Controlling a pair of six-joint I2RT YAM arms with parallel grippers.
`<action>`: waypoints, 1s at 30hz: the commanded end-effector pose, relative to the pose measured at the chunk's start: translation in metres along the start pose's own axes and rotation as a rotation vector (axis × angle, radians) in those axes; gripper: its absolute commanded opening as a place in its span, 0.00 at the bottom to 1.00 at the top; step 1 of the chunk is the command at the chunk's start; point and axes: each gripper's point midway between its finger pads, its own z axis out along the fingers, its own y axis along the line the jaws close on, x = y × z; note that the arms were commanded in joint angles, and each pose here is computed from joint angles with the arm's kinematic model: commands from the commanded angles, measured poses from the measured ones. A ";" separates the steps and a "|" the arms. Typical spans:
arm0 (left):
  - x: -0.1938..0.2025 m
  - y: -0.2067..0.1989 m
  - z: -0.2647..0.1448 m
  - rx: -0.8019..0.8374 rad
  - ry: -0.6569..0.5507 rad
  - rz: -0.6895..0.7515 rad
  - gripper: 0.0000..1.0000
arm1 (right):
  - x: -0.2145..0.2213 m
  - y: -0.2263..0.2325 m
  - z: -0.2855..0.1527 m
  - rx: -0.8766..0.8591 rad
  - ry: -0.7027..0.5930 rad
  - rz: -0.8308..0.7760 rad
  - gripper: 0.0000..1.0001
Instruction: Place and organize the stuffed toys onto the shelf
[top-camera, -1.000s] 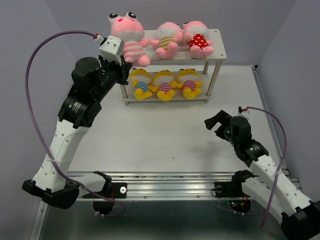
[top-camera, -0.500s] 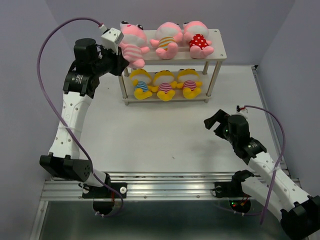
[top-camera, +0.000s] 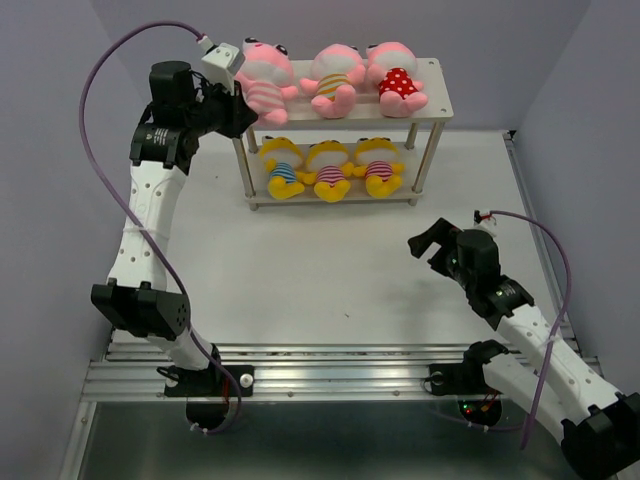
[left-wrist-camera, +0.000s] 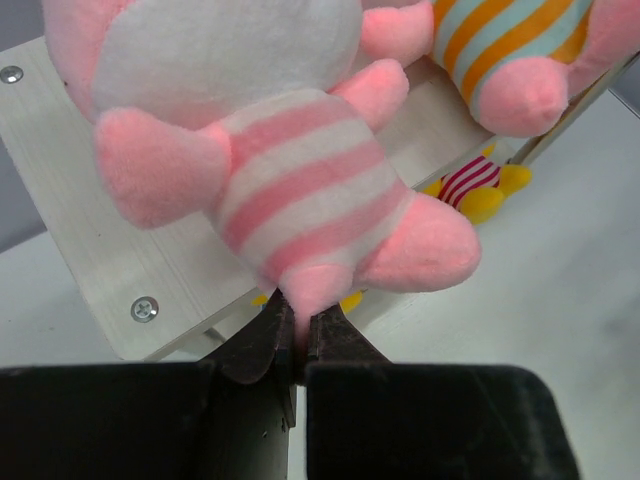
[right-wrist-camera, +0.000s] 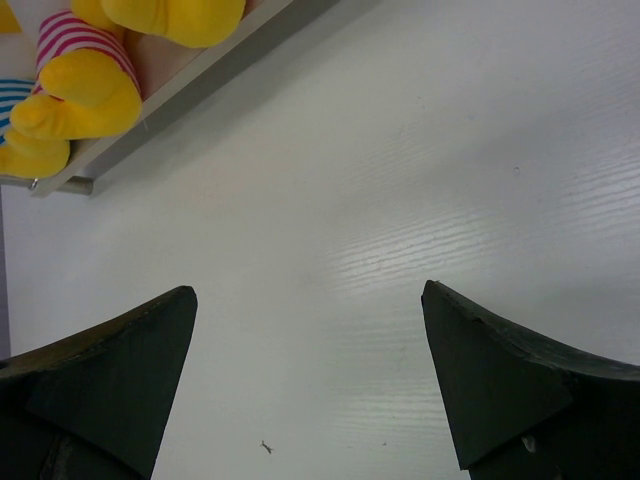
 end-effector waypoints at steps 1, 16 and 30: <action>-0.021 -0.002 -0.005 0.028 -0.050 0.016 0.00 | -0.025 0.020 -0.006 -0.058 -0.085 0.003 1.00; -0.016 0.024 0.017 -0.045 -0.016 -0.065 0.08 | -0.025 0.019 -0.007 -0.067 -0.096 0.009 1.00; -0.023 0.029 0.023 -0.032 -0.036 -0.053 0.06 | -0.028 0.018 -0.007 -0.061 -0.112 0.012 1.00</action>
